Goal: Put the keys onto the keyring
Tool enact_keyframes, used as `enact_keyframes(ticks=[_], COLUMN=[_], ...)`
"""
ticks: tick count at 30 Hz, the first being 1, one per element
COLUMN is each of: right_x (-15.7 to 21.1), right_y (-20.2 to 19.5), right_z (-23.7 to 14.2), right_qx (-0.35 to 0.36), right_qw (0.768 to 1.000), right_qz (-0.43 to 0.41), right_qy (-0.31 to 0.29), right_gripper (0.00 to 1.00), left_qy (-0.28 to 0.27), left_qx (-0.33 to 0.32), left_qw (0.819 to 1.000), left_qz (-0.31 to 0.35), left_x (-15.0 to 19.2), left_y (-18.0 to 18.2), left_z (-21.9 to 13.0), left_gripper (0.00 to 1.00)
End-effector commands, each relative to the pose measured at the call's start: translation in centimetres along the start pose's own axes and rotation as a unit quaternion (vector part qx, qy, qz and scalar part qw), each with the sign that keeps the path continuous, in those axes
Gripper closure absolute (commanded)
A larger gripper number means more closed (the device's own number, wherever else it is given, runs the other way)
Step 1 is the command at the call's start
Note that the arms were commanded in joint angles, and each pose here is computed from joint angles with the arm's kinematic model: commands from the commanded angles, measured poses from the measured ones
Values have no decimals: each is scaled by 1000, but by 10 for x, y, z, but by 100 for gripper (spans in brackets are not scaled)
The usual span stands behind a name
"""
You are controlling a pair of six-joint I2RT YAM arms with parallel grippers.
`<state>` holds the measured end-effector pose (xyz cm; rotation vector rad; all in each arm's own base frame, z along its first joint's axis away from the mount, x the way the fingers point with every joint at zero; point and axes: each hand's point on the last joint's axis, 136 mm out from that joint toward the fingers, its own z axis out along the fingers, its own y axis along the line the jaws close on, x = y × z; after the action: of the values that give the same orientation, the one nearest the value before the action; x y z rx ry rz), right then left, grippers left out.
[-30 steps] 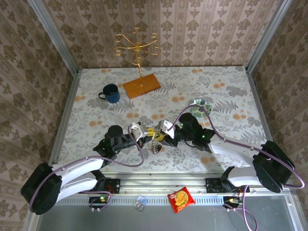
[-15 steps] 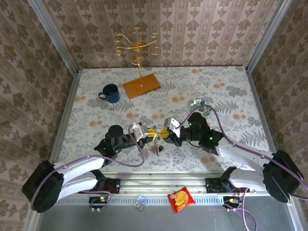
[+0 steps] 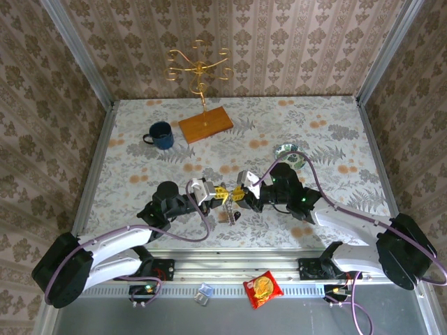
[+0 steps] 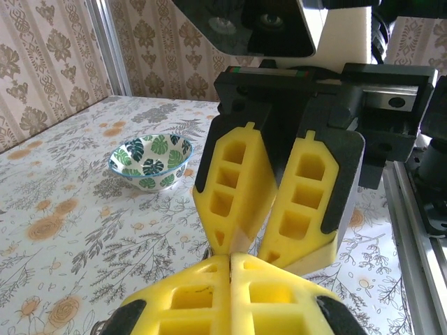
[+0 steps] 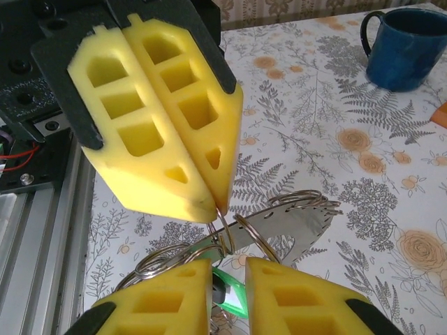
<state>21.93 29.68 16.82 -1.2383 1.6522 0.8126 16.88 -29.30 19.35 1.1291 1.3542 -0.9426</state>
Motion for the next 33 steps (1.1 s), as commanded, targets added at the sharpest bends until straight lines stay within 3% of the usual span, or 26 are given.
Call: enact_keyframes(ticks=[1, 20, 22, 27, 28, 30, 33], right_x=[-15, -32, -33, -31, -29, -25, -19], right_y=[-6, 2, 3, 3, 2, 2, 0], right_z=[0, 3, 5, 3, 2, -1, -7], right_qx=[6, -40, -46, -46, -43, -40, -31], right_qw=[1000, 998, 998, 998, 998, 999, 998], right_qz=[-9, -17, -17, -25, -27, -34, -48], right_qy=[-15, -47, -47, -38, -31, -11, 24], right_gripper=[79, 78, 81, 100, 100, 100, 100], left_qy=[-28, -44, -46, -41, -38, -30, -8], left_qx=[11, 23, 24, 11, 5, -11, -32], left_qw=[1000, 999, 999, 999, 999, 999, 999], left_qz=[6, 2, 1, -4, -5, -4, 8], left_x=[-13, -19, -20, -15, -14, -12, -9], left_y=[-3, -6, -5, -1, 2, 6, 11], left_z=[-1, 0, 0, -1, -1, -5, -13], left_gripper=[100, 100, 100, 100, 95, 75, 61])
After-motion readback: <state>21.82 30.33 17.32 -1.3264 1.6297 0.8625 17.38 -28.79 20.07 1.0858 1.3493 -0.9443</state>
